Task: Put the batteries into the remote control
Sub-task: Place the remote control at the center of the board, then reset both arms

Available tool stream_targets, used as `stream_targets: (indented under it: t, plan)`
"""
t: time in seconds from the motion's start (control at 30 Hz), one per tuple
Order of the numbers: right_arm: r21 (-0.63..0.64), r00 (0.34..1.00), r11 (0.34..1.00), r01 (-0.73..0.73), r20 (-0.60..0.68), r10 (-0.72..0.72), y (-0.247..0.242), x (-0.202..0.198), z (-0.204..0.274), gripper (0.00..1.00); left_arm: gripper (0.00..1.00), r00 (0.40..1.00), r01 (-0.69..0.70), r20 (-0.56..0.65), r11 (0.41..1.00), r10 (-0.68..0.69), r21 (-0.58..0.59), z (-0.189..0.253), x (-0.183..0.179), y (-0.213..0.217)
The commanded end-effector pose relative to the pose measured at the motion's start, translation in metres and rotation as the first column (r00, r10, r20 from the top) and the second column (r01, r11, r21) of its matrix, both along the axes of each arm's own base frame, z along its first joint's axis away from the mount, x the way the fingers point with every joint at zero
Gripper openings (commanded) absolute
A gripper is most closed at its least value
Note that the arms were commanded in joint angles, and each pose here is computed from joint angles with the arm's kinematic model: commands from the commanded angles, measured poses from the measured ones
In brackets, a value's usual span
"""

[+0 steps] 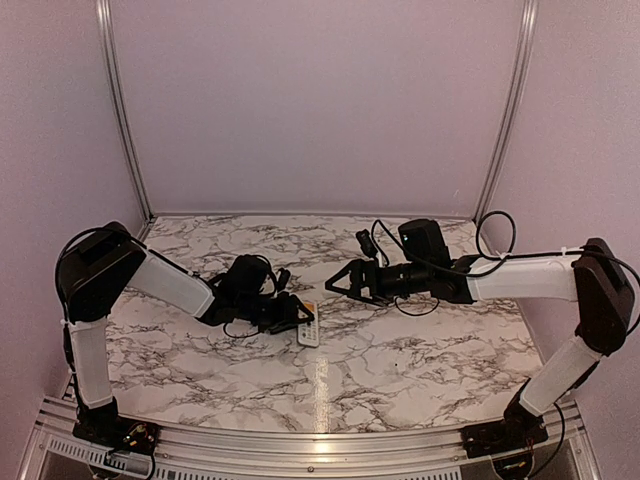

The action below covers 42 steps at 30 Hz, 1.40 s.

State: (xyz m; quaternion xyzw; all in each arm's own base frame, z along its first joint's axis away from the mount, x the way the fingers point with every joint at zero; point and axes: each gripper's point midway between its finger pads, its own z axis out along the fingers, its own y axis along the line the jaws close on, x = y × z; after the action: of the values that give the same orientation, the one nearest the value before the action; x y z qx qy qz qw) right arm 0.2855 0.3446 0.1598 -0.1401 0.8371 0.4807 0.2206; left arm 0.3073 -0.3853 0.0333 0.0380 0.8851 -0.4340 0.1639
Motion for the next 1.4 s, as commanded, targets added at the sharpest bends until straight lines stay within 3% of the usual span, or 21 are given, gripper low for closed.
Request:
stream_targets:
  t: [0.0,0.53,0.73,0.93,1.1,1.23,1.37]
  plan:
    - [0.011,1.000,1.000,0.004,-0.003,-0.004,0.000,0.005,0.000,0.99,0.51,1.000,-0.024,-0.014,0.997,0.025,0.073,-0.011,0.003,0.014]
    - [-0.014,0.999,1.000,0.003,0.048,-0.003,-0.003,0.009,0.011,0.99,0.74,0.990,-0.078,0.134,0.974,0.050,0.213,0.029,0.014,0.054]
    - [-0.014,0.992,1.000,0.026,0.125,-0.024,-0.022,0.020,0.028,0.99,0.99,0.969,-0.105,0.246,0.956,0.035,0.276,0.064,0.025,0.087]
    - [-0.030,0.959,0.994,0.109,0.266,-0.097,-0.058,0.035,0.048,0.99,0.99,0.916,-0.222,0.385,0.939,0.108,0.264,0.125,0.042,0.139]
    - [-0.080,0.921,0.973,0.215,0.348,-0.175,-0.096,0.045,0.045,0.99,0.99,0.883,-0.331,0.440,0.882,0.163,0.336,0.147,0.046,0.184]
    - [-0.085,0.905,0.957,0.276,0.359,-0.228,-0.119,0.043,0.034,0.99,0.99,0.863,-0.405,0.461,0.829,0.207,0.386,0.138,0.040,0.216]
    - [-0.075,0.912,0.957,0.280,0.331,-0.241,-0.125,0.032,0.013,0.99,0.99,0.869,-0.414,0.431,0.835,0.244,0.362,0.114,0.025,0.222]
